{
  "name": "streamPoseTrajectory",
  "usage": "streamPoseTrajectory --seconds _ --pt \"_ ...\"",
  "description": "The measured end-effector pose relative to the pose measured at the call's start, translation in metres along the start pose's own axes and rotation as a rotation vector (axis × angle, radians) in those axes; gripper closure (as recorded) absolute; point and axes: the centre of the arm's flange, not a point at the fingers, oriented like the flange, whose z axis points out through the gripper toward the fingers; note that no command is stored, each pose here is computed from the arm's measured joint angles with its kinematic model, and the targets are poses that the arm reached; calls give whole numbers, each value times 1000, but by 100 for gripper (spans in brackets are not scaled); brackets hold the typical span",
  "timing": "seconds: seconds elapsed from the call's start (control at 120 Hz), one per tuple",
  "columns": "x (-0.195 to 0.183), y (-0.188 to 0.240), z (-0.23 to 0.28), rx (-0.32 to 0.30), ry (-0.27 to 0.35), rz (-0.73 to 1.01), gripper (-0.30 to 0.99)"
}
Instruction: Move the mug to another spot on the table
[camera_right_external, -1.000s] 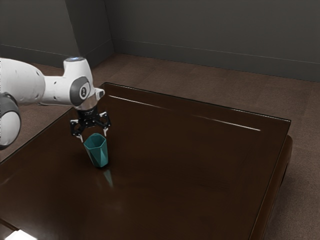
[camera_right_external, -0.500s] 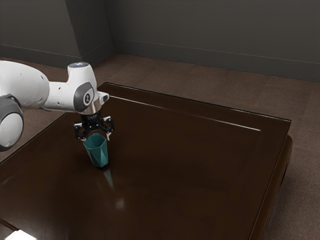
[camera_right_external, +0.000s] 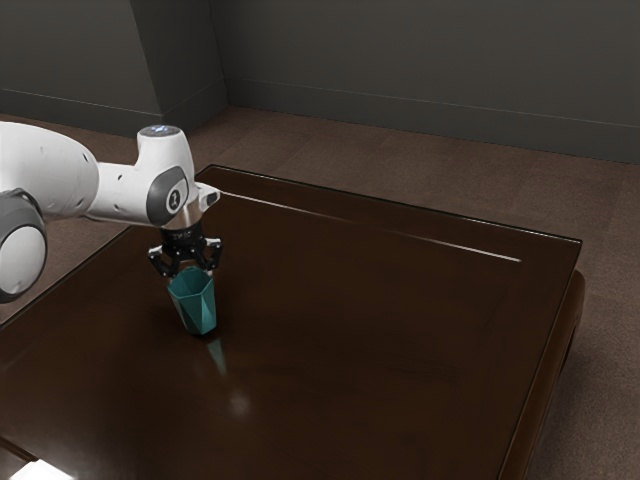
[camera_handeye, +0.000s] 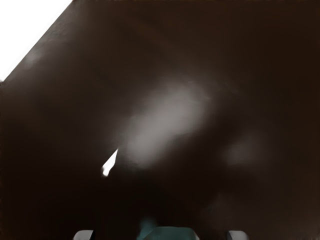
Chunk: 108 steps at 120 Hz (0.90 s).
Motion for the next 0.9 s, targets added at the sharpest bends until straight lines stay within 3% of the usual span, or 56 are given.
streamPoseTrajectory --seconds 0.483,0.9 --pt "9 0 -19 -9 -10 -14 64" --pt "7 4 -54 -6 -170 -77 70"
